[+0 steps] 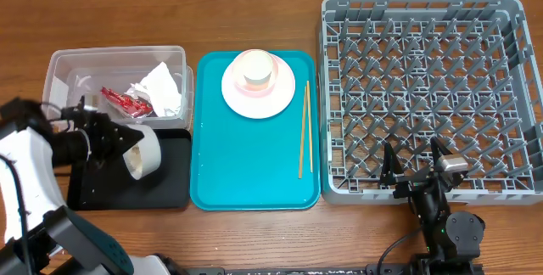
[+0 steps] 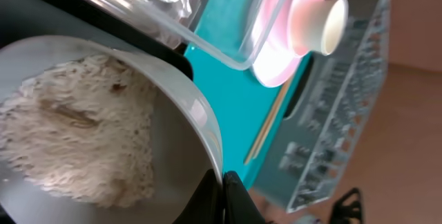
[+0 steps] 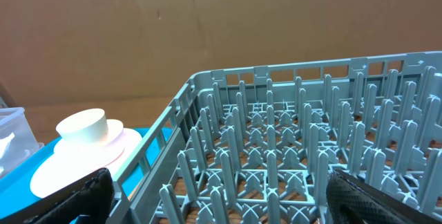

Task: Sort waste into correct bins and load items into the dishwasher
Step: 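Lift the bowl left and tip rice onto the black tray, then keep tilting the bowl to empty remaining rice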

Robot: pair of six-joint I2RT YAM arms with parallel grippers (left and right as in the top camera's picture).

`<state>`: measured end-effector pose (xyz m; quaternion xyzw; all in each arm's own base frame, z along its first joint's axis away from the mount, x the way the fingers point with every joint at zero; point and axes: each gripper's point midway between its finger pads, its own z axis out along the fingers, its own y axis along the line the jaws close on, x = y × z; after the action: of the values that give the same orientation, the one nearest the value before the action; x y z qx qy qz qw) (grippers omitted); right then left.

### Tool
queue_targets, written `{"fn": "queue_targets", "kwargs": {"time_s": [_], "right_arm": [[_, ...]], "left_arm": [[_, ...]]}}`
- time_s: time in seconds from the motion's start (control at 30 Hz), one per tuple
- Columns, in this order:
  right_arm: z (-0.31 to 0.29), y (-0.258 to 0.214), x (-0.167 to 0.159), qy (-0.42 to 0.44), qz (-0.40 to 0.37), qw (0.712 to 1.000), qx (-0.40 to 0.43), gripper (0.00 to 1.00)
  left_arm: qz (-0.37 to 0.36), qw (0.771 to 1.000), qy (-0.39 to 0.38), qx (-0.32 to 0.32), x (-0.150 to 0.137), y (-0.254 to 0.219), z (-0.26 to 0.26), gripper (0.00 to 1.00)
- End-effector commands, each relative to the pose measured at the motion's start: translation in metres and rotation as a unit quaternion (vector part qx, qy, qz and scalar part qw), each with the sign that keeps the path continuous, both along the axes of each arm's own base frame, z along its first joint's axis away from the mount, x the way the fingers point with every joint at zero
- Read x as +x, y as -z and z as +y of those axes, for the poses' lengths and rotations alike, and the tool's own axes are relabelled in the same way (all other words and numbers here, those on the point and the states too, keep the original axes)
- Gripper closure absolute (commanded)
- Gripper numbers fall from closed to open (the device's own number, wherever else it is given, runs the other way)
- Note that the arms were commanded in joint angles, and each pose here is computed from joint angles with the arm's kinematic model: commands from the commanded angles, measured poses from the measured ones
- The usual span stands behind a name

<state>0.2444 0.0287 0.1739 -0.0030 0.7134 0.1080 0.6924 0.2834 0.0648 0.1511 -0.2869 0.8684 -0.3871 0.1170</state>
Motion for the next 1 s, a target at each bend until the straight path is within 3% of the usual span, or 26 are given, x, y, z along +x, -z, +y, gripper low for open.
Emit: {"fn": "queue_targets", "kwargs": {"time_s": [0.0, 0.17, 0.53, 0.97], "right_arm": [[-0.001, 0.002, 0.0, 0.004, -0.002, 1.0, 0.002, 0.0], [-0.001, 0.002, 0.0, 0.004, -0.002, 1.0, 0.002, 0.0], [-0.001, 0.002, 0.0, 0.004, -0.002, 1.0, 0.002, 0.0], [-0.001, 0.002, 0.0, 0.004, -0.002, 1.0, 0.002, 0.0]], "left_arm": [[-0.09, 0.995, -0.005, -0.047, 0.0, -0.019, -0.002, 0.96], [-0.134, 0.986, -0.045, -0.085, -0.012, -0.02, 0.011, 0.96], [-0.201, 0.97, -0.091, -0.105, -0.018, -0.035, 0.032, 0.96], [-0.239, 0.953, -0.138, -0.124, -0.025, -0.051, 0.05, 0.96]]}}
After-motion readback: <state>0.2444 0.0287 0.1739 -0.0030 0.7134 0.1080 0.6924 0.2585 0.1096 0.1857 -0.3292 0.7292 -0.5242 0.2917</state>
